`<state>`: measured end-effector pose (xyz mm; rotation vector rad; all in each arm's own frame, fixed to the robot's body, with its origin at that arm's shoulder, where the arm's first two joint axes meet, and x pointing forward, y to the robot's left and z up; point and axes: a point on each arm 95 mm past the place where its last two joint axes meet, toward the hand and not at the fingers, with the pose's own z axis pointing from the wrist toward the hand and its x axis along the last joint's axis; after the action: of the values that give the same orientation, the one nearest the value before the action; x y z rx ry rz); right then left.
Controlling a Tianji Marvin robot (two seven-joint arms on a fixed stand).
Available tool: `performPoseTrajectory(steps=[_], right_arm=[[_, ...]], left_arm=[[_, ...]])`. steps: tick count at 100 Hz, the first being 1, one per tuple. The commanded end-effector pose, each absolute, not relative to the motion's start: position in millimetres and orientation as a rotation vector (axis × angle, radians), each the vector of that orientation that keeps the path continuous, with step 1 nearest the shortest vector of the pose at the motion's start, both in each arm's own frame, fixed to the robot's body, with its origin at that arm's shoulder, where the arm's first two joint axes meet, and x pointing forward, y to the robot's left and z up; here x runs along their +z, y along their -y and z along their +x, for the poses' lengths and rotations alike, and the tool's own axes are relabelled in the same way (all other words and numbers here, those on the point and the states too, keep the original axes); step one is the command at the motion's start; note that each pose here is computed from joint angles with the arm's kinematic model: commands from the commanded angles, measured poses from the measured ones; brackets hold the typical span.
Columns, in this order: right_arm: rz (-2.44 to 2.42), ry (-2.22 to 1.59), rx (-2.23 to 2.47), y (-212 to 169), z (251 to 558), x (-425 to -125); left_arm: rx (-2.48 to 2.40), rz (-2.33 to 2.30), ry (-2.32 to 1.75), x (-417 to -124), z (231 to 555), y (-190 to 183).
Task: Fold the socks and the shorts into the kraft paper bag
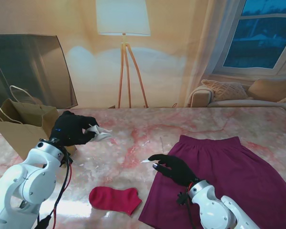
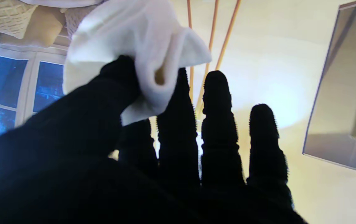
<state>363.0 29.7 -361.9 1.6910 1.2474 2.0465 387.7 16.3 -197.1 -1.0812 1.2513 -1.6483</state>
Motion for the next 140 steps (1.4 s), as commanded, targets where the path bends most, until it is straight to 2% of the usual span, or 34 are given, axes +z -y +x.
performPoseTrajectory(steps=[1, 37, 58, 95, 140], right_arm=[[1.696, -1.24, 2.056, -31.8, 361.9, -363.6], [1.701, -1.229, 2.069, -33.6, 363.1, -365.9], [1.703, -1.225, 2.066, -33.4, 362.8, -365.6], [1.71, -1.218, 2.068, -34.8, 358.7, -364.9], [1.708, -1.21, 2.071, -35.4, 355.4, -362.4]], left_arm=[[-1.64, -1.051, -1.221, -179.8, 389.4, -25.1], [-1.54, -1.011, -1.144, -123.3, 387.1, -62.8], [-1.465, -0.972, -1.145, -102.4, 386.8, -80.4], [-1.31, -0.944, -1.175, -84.7, 387.4, -111.2], [-1.087, -0.918, -1.252, -88.7, 394.4, -136.5]])
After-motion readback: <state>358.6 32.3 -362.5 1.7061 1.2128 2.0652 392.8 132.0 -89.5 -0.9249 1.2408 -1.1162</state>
